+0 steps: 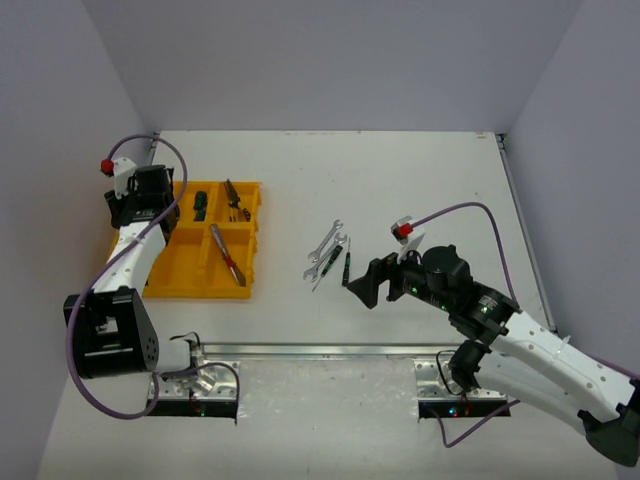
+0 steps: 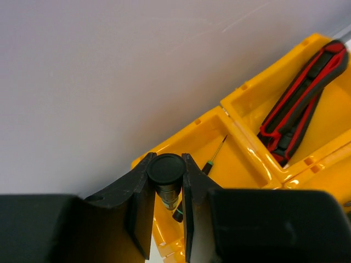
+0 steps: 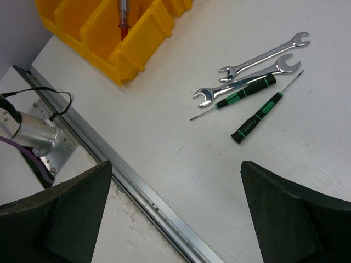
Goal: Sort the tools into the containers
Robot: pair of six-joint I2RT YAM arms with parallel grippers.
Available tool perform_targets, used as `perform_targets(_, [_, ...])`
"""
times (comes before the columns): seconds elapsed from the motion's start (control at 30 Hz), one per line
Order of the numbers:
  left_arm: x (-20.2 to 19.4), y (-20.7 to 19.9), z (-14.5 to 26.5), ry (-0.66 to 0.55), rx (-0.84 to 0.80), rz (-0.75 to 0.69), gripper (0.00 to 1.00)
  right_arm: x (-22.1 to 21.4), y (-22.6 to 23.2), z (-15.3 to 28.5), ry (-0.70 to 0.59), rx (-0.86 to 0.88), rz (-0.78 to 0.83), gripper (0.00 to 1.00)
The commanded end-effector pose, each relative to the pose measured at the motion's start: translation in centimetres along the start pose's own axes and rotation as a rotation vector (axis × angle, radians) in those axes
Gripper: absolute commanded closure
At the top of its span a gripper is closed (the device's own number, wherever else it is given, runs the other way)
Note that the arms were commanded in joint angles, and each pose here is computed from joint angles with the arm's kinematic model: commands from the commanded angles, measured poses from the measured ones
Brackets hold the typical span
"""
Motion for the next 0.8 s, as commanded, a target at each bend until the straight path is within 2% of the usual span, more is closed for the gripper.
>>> perform_targets(0.0, [0.4,0.0,-1.4,-0.011,0.078,0.003,1.0,0.5,0.6,-0.2,-0.021,0.05,0.02,0.01])
perform_targets(0.07, [-0.8,-0.6,-2.2,0.022,0.095,-0.031,1.0,0.3,0.7,-0.6,-0.01,0.052,0.009,0.01])
perform_targets(0.13, [-1.7,-1.2,-2.6,0.044,0.097,-0.021,0.91,0.2,0.8,-0.9,0.001,0.055,-0.002,0.01])
perform_targets(0.23, [-2.7,-1.7,-3.0,0.076,0.082,-0.027,0.66,0.3,1.1,-1.6,0.023,0.069,-0.012,0.01])
perform_targets(0.27, [-2.7,-1.7,-3.0,0.078,0.082,-0.023,0.53,0.2,1.1,-1.7,0.029,0.065,-0.015,0.01])
perform_targets(0.3, [-2.4,-1.6,-2.9,0.079,0.077,-0.005,0.35,0.2,1.0,-2.0,0.035,0.056,-0.021,0.01])
perform_targets(0.33, [-2.1,-1.5,-2.7,0.08,0.077,0.016,0.22,0.0,0.8,-2.4,0.048,0.041,-0.028,0.01])
perform_targets(0.43, [-0.8,-0.7,-1.8,0.075,0.085,0.094,0.03,0.3,0.4,-3.8,0.085,-0.021,-0.052,0.01])
perform_targets(0.5, [1.1,-0.3,-1.0,0.066,0.068,0.161,0.0,-0.8,-0.8,-5.2,0.176,-0.14,-0.095,0.01])
perform_targets(0.6, [3.0,0.5,0.7,0.077,0.015,0.269,0.0,-0.5,-2.2,-6.9,0.206,-0.327,-0.181,0.01])
perform_targets(0.7, [5.1,1.7,4.3,0.088,-0.182,0.391,0.0,-1.3,-4.4,-8.7,0.264,-0.561,-0.218,0.01])
perform_targets(0.77, [5.8,2.6,6.7,0.058,-0.322,0.458,0.0,-1.6,-5.2,-10.0,0.285,-0.631,-0.221,0.01])
Point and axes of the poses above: each gripper's point midway between its finger pads, its own z axis back along the fingers, its own y axis along the line the jaws close on, x = y × z, the point moved 5 cm from there along z, back along the fingers, and after that the axes turned 2 degrees about -z, right-handed, at the moved point
